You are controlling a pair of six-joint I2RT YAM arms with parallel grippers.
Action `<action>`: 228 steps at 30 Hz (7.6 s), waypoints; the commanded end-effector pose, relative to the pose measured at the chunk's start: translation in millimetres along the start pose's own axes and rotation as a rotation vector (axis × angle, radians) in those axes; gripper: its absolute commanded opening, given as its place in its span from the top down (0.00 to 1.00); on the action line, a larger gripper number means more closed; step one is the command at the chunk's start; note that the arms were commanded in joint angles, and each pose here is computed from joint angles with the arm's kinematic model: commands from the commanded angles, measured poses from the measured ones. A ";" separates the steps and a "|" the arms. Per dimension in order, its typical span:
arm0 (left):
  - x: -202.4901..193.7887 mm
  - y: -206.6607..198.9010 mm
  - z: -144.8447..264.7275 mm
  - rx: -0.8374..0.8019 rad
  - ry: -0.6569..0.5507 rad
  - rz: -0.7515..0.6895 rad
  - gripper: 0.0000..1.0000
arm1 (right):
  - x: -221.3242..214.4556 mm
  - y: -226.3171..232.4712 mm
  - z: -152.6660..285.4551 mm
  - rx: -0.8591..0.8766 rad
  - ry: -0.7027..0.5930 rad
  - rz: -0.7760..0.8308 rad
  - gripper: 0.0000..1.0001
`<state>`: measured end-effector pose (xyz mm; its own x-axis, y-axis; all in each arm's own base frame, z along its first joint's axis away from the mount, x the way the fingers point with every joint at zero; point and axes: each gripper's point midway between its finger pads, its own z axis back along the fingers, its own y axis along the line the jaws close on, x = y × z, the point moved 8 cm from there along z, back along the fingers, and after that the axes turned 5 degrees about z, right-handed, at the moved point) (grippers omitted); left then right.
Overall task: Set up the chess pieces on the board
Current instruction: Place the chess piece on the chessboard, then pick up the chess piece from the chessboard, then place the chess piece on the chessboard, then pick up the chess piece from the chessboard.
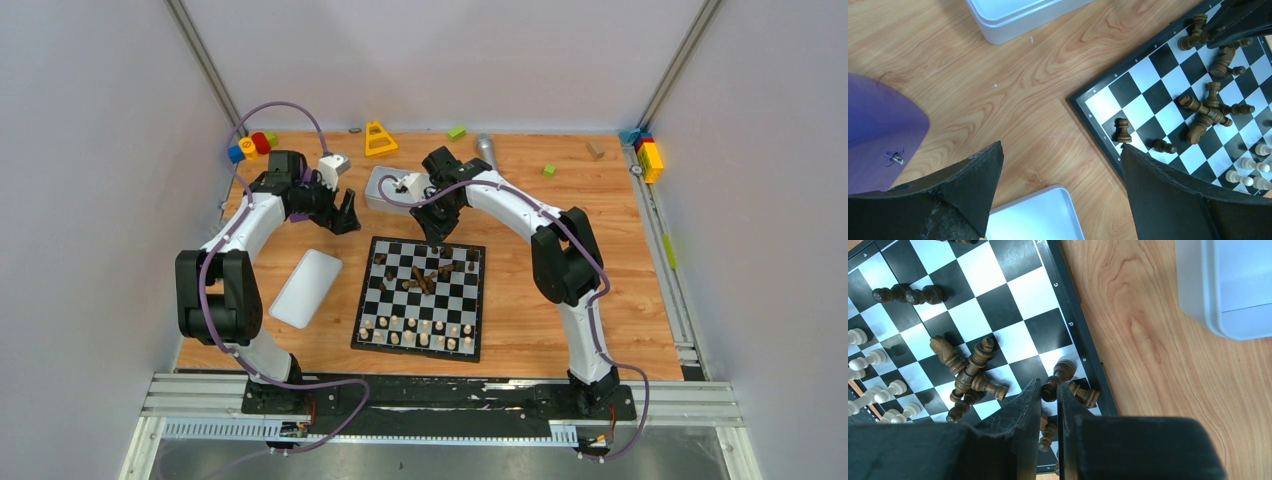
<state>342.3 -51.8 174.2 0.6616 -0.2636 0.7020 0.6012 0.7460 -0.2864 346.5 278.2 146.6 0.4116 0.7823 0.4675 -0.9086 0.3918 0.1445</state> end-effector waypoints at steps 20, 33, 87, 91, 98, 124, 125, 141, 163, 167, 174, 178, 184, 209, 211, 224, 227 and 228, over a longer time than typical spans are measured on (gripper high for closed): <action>14.0 -0.7 8.4 0.007 -0.038 -0.012 0.06 | 6.9 5.9 9.6 0.017 -0.041 0.028 0.95; 15.1 -1.2 10.1 0.011 -0.041 -0.020 0.06 | 6.3 2.0 3.4 0.006 -0.034 0.014 0.92; -4.0 -62.5 -36.9 -0.009 0.106 -0.345 0.21 | 5.3 4.5 86.5 -0.044 -0.226 0.000 0.57; -2.9 -64.7 -44.6 0.013 0.149 -0.357 0.26 | -8.2 3.0 97.3 -0.037 -0.247 -0.019 0.58; -7.2 -83.2 -45.4 -0.041 0.192 -0.370 0.29 | -30.4 2.1 105.8 -0.046 -0.267 -0.031 0.59; -39.4 -115.4 -78.7 -0.090 0.449 -0.454 0.42 | -43.9 3.9 109.9 -0.048 -0.279 -0.043 0.60; -40.1 -115.7 -79.5 -0.095 0.457 -0.452 0.45 | -44.6 3.7 109.1 -0.048 -0.277 -0.045 0.60; -39.9 -121.5 -82.7 -0.165 0.515 -0.419 0.83 | -45.4 1.9 105.7 -0.047 -0.267 -0.047 0.60; -10.6 -109.6 -109.3 -0.092 0.536 -0.400 0.94 | -51.0 -4.1 116.0 -0.094 -0.281 -0.066 0.61; -12.9 -108.1 -104.5 -0.091 0.546 -0.393 0.94 | -50.4 -5.1 115.1 -0.092 -0.282 -0.067 0.61; -12.0 -104.6 -99.3 -0.069 0.541 -0.396 0.93 | -49.8 -4.7 114.2 -0.083 -0.284 -0.067 0.61; -11.7 -102.1 -102.8 -0.051 0.536 -0.394 0.87 | -50.8 -4.2 113.7 -0.081 -0.282 -0.070 0.61; -9.7 -101.7 -101.6 -0.032 0.521 -0.389 0.64 | -51.9 -4.4 112.5 -0.080 -0.278 -0.071 0.61; -28.1 -76.1 -73.1 0.000 0.479 -0.305 0.42 | -52.7 -4.7 111.1 -0.077 -0.271 -0.077 0.61; -29.2 -74.8 -74.2 0.006 0.482 -0.307 0.44 | -53.1 -4.6 110.3 -0.076 -0.269 -0.078 0.61; -34.8 -70.5 -84.7 -0.003 0.499 -0.300 0.58 | -52.5 -4.7 111.3 -0.076 -0.269 -0.078 0.61; -35.8 -70.3 -85.8 -0.007 0.504 -0.298 0.62 | -51.7 -4.5 112.3 -0.079 -0.272 -0.076 0.61; -36.6 -70.4 -85.7 -0.008 0.506 -0.297 0.65 | -51.3 -4.8 112.9 -0.080 -0.273 -0.075 0.61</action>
<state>312.2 -144.2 113.2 0.6072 -0.7200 0.3360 0.7868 0.6037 -0.1282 320.1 181.5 205.9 0.4732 0.6138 0.6320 -0.8524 0.5002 0.1524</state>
